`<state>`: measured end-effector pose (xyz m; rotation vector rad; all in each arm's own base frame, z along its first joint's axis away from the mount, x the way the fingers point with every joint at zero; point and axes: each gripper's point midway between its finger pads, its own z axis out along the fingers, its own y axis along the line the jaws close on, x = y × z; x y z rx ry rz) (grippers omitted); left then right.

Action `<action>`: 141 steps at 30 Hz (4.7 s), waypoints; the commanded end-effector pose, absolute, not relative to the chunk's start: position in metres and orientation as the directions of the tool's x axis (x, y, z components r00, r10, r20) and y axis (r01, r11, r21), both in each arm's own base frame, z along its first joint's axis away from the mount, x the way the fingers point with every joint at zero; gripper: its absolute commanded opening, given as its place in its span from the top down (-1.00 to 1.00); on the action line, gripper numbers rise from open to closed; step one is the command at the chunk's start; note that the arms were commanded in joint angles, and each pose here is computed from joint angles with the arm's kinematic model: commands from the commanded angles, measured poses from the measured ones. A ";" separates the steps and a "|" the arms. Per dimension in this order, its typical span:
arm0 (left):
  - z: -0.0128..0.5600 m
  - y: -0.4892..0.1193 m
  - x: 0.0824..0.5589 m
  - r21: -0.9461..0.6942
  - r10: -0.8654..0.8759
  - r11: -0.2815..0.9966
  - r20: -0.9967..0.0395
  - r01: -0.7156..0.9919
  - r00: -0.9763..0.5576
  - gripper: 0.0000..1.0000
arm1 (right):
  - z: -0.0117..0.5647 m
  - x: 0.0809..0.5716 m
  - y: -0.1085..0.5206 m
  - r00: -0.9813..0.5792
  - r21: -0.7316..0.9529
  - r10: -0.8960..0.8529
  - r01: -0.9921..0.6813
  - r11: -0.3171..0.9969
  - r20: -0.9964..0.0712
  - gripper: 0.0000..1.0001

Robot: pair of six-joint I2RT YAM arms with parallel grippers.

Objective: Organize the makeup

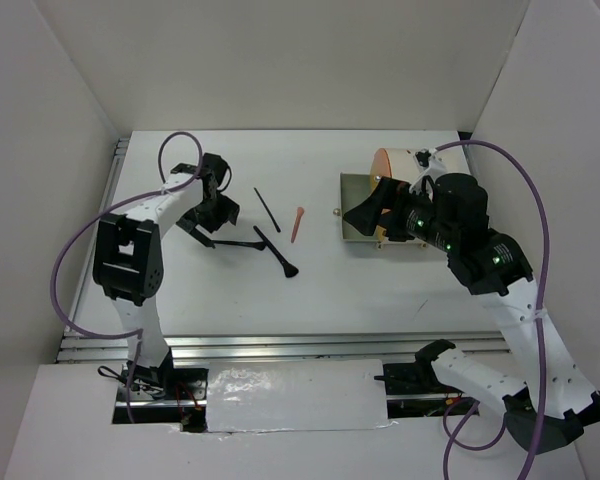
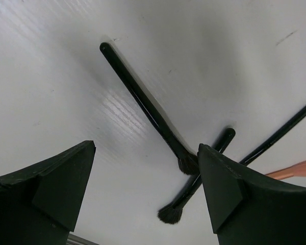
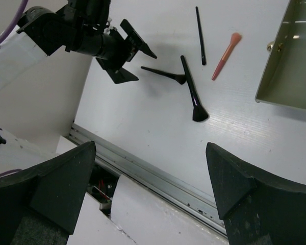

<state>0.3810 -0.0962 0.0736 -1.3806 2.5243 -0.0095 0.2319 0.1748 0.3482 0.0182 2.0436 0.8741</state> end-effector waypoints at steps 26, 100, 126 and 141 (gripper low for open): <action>-0.006 -0.104 0.319 0.065 -0.901 0.424 -0.072 -0.904 -0.428 0.22 | 0.364 0.225 0.177 -0.555 0.576 0.327 -0.361 0.734 -0.765 -0.93; 0.248 -0.275 0.308 -0.701 -0.357 0.707 -0.467 0.093 -0.809 -0.99 | 0.258 0.360 0.180 -0.594 0.347 0.251 -0.051 0.937 -0.764 1.00; 0.258 -0.195 0.233 -0.632 -0.279 0.757 -0.541 0.164 -0.794 -0.99 | 0.171 0.457 0.131 -0.593 -0.075 0.150 0.337 0.938 -0.791 0.93; 0.255 -0.191 0.231 -0.600 -0.238 0.780 -0.548 0.178 -0.802 -0.99 | 0.142 0.445 0.133 -0.611 -0.061 0.197 0.374 0.925 -0.767 0.75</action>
